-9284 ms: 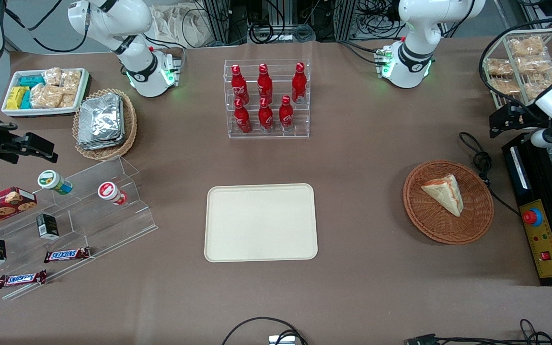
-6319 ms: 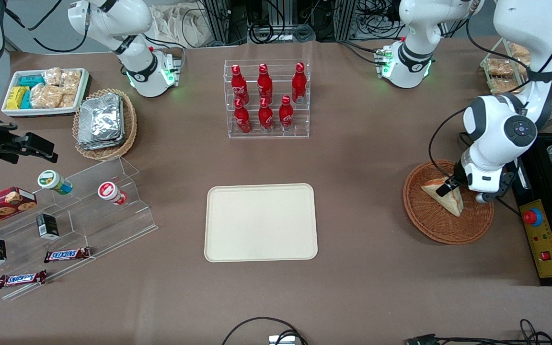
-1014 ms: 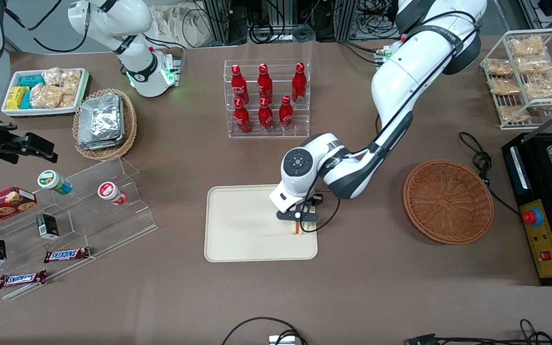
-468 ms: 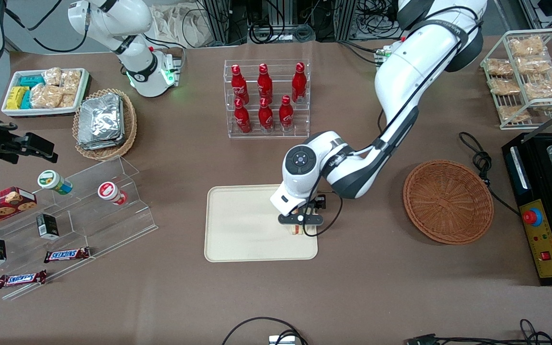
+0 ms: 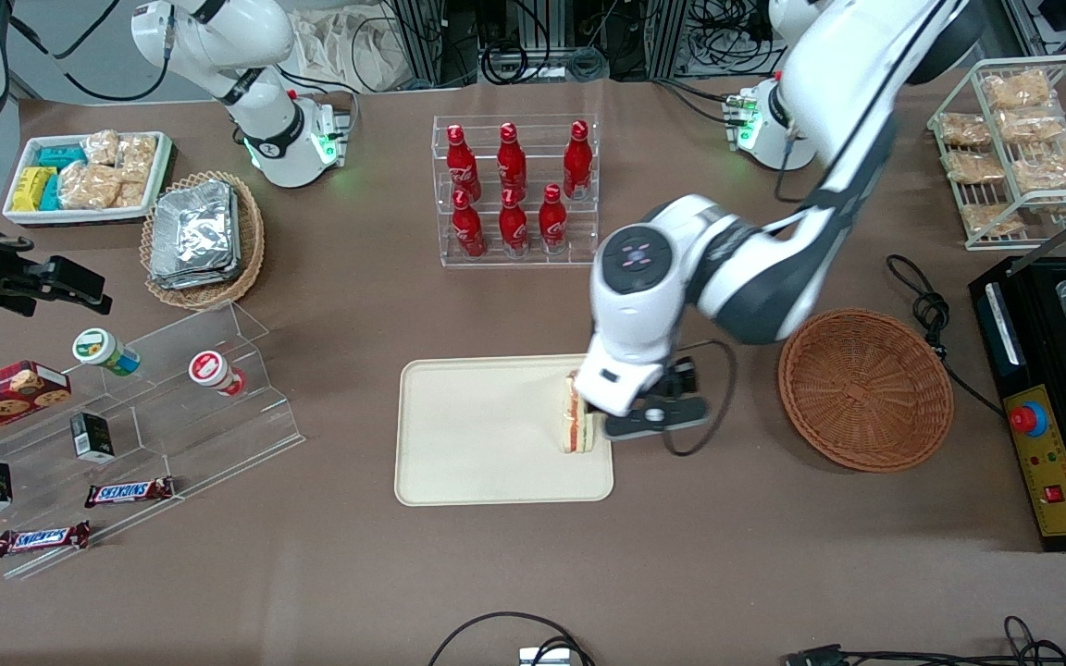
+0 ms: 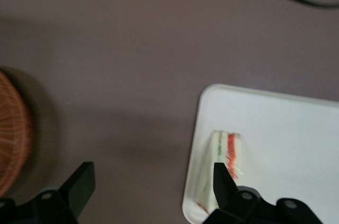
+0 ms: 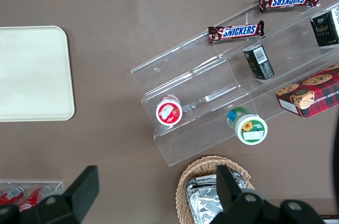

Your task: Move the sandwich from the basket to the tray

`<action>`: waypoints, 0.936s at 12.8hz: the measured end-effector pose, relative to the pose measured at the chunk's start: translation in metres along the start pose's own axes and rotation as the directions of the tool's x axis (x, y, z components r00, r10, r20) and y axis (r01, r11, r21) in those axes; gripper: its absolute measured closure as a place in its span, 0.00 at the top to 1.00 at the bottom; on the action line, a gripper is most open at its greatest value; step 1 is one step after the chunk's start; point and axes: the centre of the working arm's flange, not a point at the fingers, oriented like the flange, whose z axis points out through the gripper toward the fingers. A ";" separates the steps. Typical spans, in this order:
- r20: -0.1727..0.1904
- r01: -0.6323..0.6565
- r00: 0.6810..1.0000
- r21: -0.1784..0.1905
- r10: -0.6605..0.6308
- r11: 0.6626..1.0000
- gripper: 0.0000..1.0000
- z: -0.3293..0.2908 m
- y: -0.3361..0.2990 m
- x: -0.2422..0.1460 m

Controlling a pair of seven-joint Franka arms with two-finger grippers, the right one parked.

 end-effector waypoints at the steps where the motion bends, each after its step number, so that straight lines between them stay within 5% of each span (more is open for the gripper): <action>1: -0.006 0.032 0.999 0.012 -0.032 0.999 0.99 -0.015 -0.021 0.013; 3: -0.011 0.063 0.998 0.033 -0.063 0.997 0.99 -0.035 -0.051 0.028; 12: 0.060 0.016 0.998 0.007 -0.017 1.000 0.99 -0.095 -0.162 0.069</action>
